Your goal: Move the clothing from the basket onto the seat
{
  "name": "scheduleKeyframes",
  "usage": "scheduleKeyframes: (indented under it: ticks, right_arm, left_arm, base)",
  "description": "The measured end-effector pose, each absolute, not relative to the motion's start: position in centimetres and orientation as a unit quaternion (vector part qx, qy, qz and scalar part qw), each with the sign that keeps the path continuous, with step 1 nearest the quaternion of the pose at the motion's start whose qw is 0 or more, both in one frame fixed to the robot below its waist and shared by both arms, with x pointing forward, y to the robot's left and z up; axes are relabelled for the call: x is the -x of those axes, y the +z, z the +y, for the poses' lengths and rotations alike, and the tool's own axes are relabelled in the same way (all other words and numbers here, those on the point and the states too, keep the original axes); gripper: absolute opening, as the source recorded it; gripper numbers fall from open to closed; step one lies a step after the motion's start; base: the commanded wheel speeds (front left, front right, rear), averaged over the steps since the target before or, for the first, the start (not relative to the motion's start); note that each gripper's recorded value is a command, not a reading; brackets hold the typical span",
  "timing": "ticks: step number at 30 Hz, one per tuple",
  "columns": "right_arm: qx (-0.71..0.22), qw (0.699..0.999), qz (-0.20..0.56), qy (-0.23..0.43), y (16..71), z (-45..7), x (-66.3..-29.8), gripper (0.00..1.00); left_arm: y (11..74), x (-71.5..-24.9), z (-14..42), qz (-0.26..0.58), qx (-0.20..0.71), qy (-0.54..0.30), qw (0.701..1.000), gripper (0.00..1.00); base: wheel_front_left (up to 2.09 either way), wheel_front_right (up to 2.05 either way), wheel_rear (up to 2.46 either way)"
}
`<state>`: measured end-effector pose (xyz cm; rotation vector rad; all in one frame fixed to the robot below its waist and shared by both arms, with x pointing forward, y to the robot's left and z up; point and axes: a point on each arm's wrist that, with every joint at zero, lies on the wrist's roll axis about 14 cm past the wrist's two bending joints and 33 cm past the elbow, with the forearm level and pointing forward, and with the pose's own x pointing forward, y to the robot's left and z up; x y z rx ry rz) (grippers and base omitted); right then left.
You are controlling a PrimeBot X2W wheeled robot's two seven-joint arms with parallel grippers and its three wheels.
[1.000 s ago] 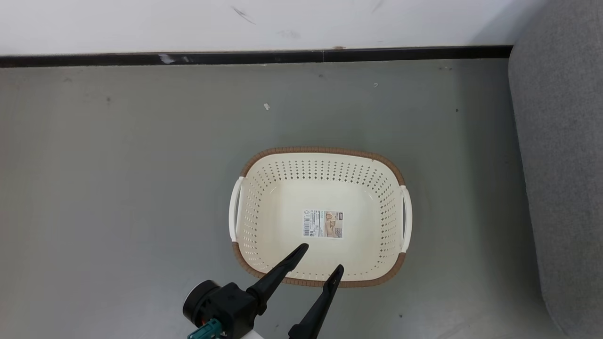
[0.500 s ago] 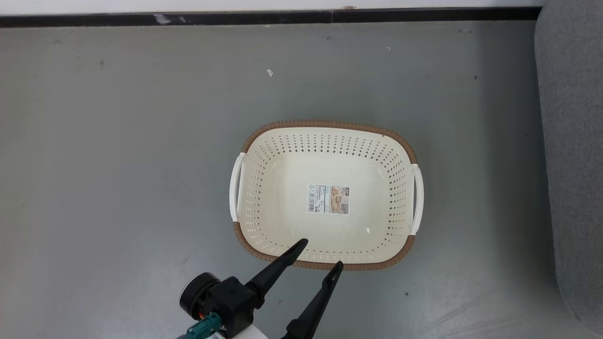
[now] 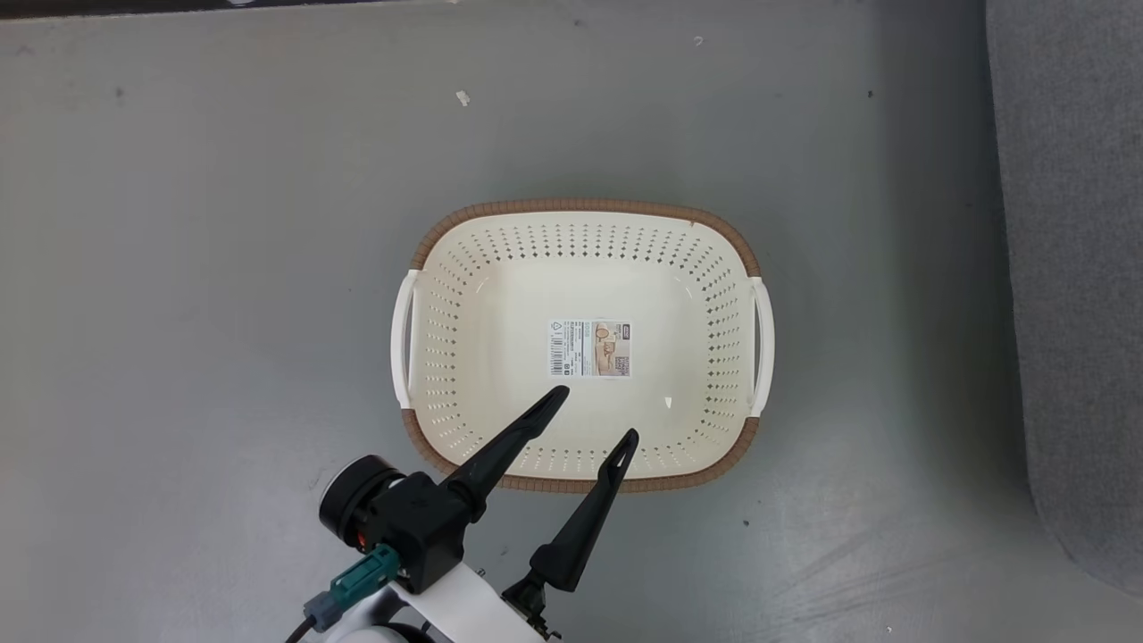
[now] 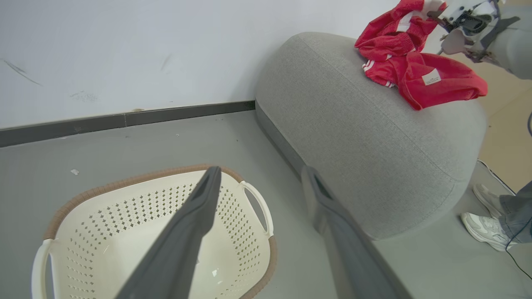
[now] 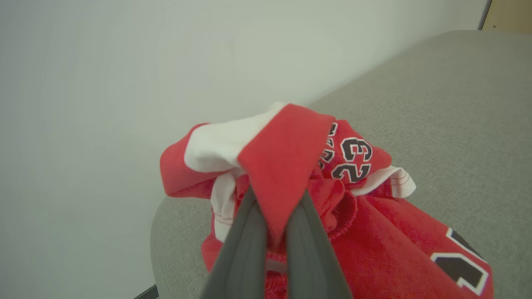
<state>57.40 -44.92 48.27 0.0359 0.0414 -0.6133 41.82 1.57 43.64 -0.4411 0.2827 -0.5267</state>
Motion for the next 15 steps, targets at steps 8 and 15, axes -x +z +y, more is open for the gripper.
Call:
scheduleKeyframes:
  ticks: [8,15]
  right_arm:
    - [-0.021,0.950,0.037,-0.310,46.2,-45.1,-55.2,0.18]
    - [-0.016,0.950,0.026,-0.311,47.4,-45.5,-54.3,1.00]
  left_arm:
    - [43.9,-42.6,0.8,0.127,0.217,-0.270,0.929,1.00]
    - [44.5,-42.6,0.4,0.116,0.219,-0.274,0.929,1.00]
  base:
    - [0.00,0.00,0.00]
    - [0.00,0.00,0.00]
